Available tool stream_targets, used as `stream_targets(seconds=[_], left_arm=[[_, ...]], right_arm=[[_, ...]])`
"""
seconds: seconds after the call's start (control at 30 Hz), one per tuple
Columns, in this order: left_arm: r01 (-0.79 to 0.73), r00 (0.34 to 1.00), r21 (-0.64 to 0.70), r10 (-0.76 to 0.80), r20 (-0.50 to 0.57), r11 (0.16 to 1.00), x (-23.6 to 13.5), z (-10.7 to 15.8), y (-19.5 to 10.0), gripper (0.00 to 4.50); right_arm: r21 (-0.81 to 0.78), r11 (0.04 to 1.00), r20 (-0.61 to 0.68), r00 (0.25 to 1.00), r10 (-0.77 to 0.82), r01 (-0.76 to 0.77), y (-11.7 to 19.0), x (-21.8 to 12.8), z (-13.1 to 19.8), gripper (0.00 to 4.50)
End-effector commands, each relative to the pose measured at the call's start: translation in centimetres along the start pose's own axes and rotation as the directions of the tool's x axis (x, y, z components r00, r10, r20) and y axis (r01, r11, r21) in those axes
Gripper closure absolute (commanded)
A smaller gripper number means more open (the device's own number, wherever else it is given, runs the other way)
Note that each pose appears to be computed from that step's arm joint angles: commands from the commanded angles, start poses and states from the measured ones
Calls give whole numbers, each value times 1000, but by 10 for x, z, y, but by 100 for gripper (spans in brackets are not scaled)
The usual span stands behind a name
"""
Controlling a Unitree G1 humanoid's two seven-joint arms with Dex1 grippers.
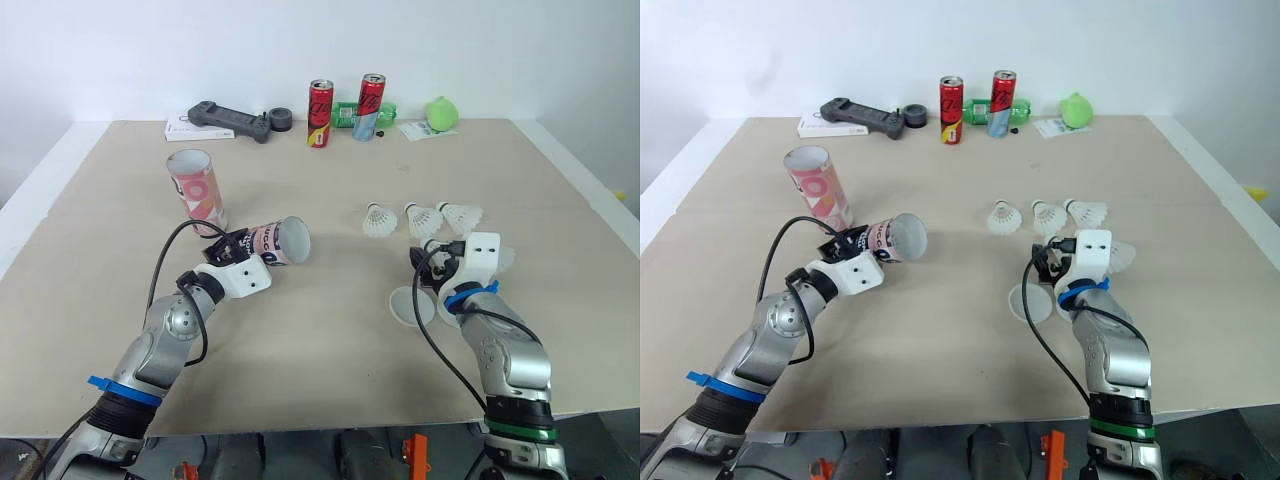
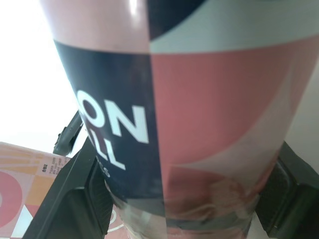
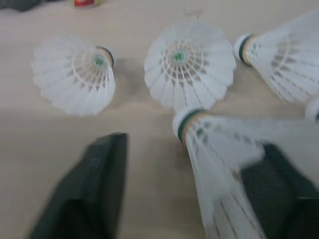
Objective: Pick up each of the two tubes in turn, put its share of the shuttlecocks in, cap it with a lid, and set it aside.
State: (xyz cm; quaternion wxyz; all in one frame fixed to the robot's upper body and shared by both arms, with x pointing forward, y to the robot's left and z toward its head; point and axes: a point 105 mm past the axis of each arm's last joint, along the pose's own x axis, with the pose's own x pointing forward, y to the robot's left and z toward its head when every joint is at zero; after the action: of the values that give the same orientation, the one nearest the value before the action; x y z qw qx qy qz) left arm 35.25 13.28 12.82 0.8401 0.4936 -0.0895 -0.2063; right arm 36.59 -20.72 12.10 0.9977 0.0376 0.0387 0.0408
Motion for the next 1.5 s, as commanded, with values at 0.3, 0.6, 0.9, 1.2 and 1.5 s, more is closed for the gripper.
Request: stream_targets(seconds=[0.3, 0.6, 0.9, 1.2, 1.5], left_arm=[[18, 1000, 5, -18, 10, 1000, -2, 5, -3, 127], [32, 999, 4, -32, 14, 999, 1, 6, -2, 127], [45, 999, 3, -45, 25, 999, 5, 9, -4, 127], [36, 999, -9, -36, 21, 999, 5, 10, -5, 127], [25, 1000, -13, -25, 5, 1000, 3, 5, -3, 127]], right_arm=[[33, 999, 56, 998, 11, -12, 1, -4, 13, 449], [-152, 696, 133, 683, 718, -702, 129, -61, 73, 449], [-286, 547, 6, 569, 822, -787, 197, -47, 61, 449], [-214, 499, 65, 497, 865, -840, 196, -70, 70, 150], [-47, 763, 190, 744, 640, -645, 130, -56, 81, 3]])
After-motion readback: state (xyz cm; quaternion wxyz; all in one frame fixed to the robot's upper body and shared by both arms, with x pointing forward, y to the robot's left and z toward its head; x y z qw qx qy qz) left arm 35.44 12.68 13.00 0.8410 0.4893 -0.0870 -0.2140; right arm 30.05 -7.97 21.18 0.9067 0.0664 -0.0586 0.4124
